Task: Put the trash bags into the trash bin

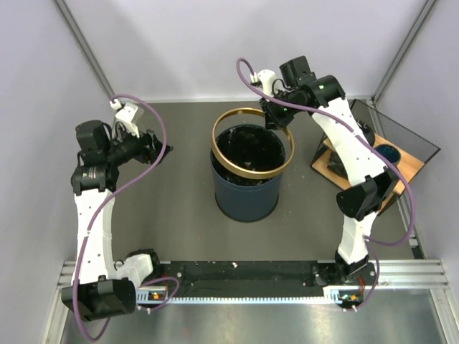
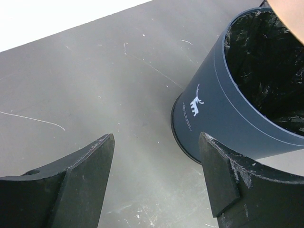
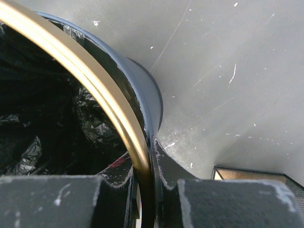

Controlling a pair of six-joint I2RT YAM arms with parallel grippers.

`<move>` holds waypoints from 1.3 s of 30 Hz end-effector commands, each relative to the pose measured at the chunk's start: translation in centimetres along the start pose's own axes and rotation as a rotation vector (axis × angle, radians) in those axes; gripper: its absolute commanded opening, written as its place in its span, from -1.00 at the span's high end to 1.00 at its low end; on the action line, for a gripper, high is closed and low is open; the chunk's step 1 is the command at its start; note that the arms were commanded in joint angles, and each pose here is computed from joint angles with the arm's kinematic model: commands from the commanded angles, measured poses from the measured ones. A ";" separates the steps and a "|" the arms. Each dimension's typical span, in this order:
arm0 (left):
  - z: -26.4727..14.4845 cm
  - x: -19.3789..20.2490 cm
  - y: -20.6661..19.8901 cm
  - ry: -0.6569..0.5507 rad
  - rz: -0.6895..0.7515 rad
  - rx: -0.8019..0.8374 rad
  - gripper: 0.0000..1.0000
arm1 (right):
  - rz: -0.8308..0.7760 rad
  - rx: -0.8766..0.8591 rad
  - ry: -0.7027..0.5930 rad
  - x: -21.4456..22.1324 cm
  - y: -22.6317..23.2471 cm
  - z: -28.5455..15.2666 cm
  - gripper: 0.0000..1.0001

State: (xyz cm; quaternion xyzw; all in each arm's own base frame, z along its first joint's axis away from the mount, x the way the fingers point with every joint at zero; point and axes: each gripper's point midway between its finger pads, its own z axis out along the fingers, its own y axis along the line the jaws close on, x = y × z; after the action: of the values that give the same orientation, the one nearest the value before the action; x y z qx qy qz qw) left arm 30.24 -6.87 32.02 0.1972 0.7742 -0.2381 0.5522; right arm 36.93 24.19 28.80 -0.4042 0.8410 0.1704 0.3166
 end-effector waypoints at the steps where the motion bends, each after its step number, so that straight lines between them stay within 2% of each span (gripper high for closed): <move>1: -0.2 -0.4 -0.3 -0.019 0.035 0.004 -0.55 | -0.039 0.009 -0.023 -0.8 0.1 -0.1 0.85; 9: -0.3 -0.1 -0.2 -0.012 0.041 -0.006 -0.56 | -0.073 -0.006 0.011 -0.1 0.6 1.4 0.80; 21: -0.3 0.5 0.1 -0.001 0.026 -0.021 -0.56 | -0.057 -0.048 0.040 0.8 1.4 3.5 0.39; 25: -0.3 0.6 0.1 0.001 0.023 -0.024 -0.55 | -0.053 -0.043 0.043 0.8 1.4 3.6 0.34; 29: -0.2 0.9 0.0 0.004 0.010 -0.016 -0.56 | -0.060 -0.033 0.010 -0.5 1.2 3.2 0.38; 35: -0.1 1.0 -0.1 0.006 0.011 -0.003 -0.56 | -0.067 -0.048 -0.041 -2.3 1.6 2.0 0.03; 39: 0.1 1.1 0.0 0.006 0.007 0.000 -0.56 | -0.063 -0.035 -0.072 -3.6 1.1 2.2 0.02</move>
State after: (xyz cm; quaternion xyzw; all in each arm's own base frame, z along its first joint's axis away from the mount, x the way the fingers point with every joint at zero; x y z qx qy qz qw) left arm 29.97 -6.59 30.35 0.1896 0.7876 -0.2332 0.5379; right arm 38.05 26.67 26.94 -0.4313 0.8309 0.1716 0.3069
